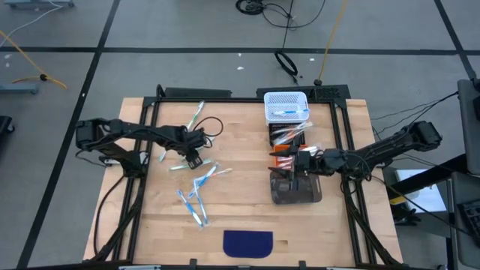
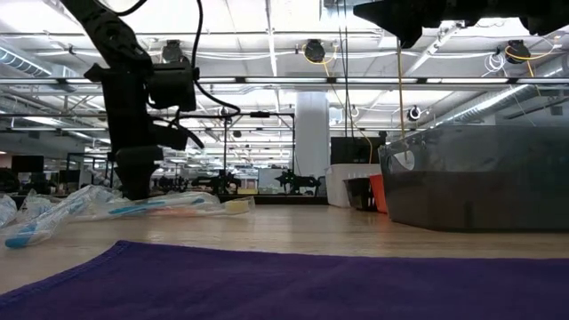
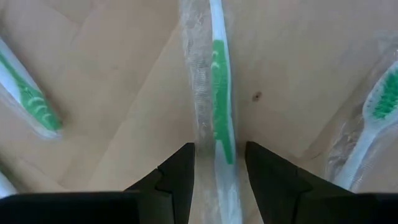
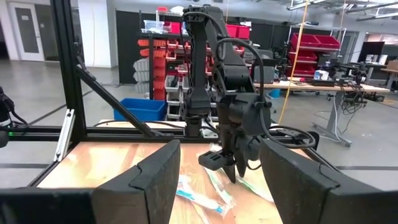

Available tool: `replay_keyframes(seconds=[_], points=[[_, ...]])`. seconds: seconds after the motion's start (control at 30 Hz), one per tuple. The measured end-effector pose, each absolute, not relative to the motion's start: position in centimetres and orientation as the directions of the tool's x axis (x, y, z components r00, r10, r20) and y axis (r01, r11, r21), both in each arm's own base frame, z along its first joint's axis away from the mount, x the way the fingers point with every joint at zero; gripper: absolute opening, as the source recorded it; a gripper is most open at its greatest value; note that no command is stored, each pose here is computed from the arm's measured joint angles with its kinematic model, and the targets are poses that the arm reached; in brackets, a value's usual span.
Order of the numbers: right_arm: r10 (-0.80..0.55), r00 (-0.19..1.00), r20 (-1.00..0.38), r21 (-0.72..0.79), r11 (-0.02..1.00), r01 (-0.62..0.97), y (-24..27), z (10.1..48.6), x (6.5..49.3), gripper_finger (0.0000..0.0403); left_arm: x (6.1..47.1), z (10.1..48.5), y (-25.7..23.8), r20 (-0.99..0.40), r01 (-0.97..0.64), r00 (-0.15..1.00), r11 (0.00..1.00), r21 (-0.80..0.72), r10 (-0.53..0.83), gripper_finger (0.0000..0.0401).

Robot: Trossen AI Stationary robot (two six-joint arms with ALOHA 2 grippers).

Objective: Pick & Place Toothbrushes
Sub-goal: Put the green toothbrush into the black transparent bin

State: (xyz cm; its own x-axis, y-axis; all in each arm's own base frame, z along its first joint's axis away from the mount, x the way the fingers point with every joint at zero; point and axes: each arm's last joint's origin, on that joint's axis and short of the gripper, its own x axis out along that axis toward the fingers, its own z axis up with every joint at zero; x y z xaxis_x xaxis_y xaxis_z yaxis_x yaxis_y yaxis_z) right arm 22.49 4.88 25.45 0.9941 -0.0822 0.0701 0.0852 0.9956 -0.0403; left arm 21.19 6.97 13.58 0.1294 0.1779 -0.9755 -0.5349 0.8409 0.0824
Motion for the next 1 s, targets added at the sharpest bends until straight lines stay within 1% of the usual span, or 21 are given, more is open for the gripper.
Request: replay_keyframes(seconds=[0.1, 0.17, 0.23, 0.3, 0.33, 0.37, 0.47, 0.57, 0.77, 1.0], points=[[-0.083, 0.994, 0.069, -0.041, 0.996, 0.085, 4.9, 25.4, 22.5, 0.0212, 21.0, 13.4, 6.9, -0.977, -0.535, 0.121, 0.841, 0.082, 0.173, 0.0143], [-0.083, 0.994, 0.068, -0.041, 0.996, 0.085, 4.9, 25.4, 22.5, 0.0212, 21.0, 13.4, 6.9, -0.978, -0.537, 0.126, 0.84, 0.076, 0.169, 0.0125], [-0.083, 0.994, 0.068, -0.041, 0.995, 0.085, 4.9, 25.4, 22.5, 0.0212, 21.1, 13.4, 6.9, -0.977, -0.542, 0.135, 0.838, 0.067, 0.166, 0.009], [-0.082, 0.994, 0.065, -0.042, 0.995, 0.085, 4.9, 25.4, 22.5, 0.0212, 21.2, 13.4, 6.9, -0.977, -0.544, 0.141, 0.837, 0.059, 0.161, 0.004], [-0.082, 0.995, 0.064, -0.042, 0.995, 0.085, 4.9, 25.4, 22.5, 0.0212, 21.2, 13.4, 6.9, -0.977, -0.546, 0.142, 0.835, 0.059, 0.162, 0.0022], [-0.082, 0.995, 0.064, -0.04, 0.996, 0.085, 4.9, 25.4, 22.5, 0.0212, 21.3, 13.5, 6.9, -0.976, -0.549, 0.143, 0.834, 0.06, 0.164, 0.0015], [-0.082, 0.995, 0.062, -0.017, 0.996, 0.084, 4.9, 25.4, 22.5, 0.0212, 21.6, 13.8, 6.9, -0.973, -0.547, 0.149, 0.835, 0.067, 0.176, 0.0016], [-0.082, 0.995, 0.051, -0.018, 0.996, 0.083, 4.9, 25.3, 22.5, 0.0212, 22.2, 14.3, 6.7, -0.967, -0.529, 0.159, 0.845, 0.086, 0.198, 0.0008], [-0.082, 0.997, 0.008, 0.002, 0.997, 0.082, 4.9, 24.8, 22.5, 0.0212, 24.2, 16.2, 6.1, -0.941, -0.485, 0.255, 0.871, 0.076, 0.224, 0.0006], [-0.082, 0.997, 0.005, 0.001, 0.997, 0.082, 4.9, 24.8, 22.5, 0.0212, 27.5, 19.2, 4.7, -0.846, -0.397, 0.473, 0.917, 0.043, 0.245, 0.0005]])
